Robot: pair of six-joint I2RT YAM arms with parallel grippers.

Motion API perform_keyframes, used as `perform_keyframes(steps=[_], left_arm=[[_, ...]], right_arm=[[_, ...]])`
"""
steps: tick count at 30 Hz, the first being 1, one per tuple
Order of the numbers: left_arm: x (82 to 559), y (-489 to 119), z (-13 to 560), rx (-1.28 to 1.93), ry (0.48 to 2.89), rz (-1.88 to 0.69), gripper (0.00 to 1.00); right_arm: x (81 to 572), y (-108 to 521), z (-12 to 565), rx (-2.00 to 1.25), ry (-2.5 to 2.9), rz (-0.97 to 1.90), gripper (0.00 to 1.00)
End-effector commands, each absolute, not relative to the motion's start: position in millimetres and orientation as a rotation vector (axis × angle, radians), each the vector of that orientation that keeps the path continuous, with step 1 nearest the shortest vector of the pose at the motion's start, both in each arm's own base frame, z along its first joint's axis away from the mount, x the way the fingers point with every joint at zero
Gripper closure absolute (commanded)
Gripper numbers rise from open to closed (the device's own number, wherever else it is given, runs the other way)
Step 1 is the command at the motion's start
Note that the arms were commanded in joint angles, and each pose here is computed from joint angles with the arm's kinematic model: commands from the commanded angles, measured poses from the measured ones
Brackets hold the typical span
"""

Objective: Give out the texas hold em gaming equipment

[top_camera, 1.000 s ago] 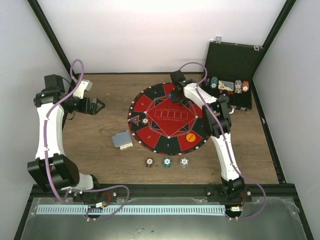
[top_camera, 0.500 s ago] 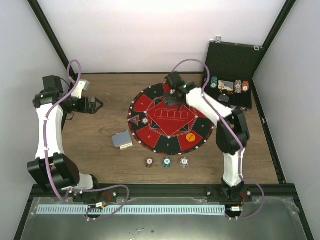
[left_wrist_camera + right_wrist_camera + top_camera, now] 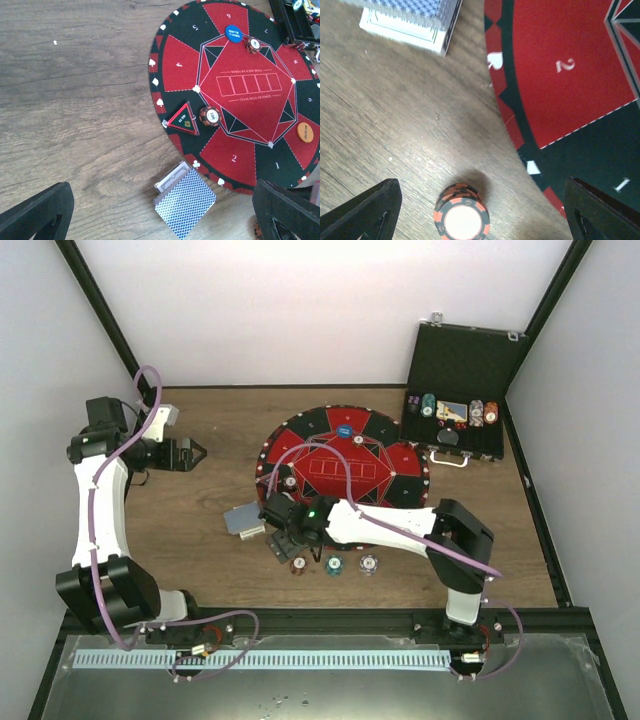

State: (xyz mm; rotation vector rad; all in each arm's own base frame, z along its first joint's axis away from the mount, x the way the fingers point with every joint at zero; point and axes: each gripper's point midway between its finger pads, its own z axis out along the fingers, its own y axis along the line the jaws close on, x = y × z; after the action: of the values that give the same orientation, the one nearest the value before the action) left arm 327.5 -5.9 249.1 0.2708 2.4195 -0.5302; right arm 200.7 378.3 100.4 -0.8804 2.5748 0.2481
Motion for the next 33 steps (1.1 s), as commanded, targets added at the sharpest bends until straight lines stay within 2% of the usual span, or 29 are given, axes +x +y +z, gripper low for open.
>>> perform_keyframes(steps=[1, 19, 33], left_arm=[[322.1, -8.3, 257.4, 0.268, 2.389, -0.530, 0.00], [324.5, -8.4, 261.5, 0.259, 2.376, -0.534, 0.00], [323.3, -7.2, 261.6, 0.260, 2.375, -0.517, 0.00]], right_arm=[[180.1, 381.7, 79.5, -0.859, 2.638, 0.236, 0.09], [144.8, 385.3, 35.0, -0.896, 2.744, 0.341, 0.27], [149.4, 379.2, 32.7, -0.872, 2.741, 0.281, 0.50]])
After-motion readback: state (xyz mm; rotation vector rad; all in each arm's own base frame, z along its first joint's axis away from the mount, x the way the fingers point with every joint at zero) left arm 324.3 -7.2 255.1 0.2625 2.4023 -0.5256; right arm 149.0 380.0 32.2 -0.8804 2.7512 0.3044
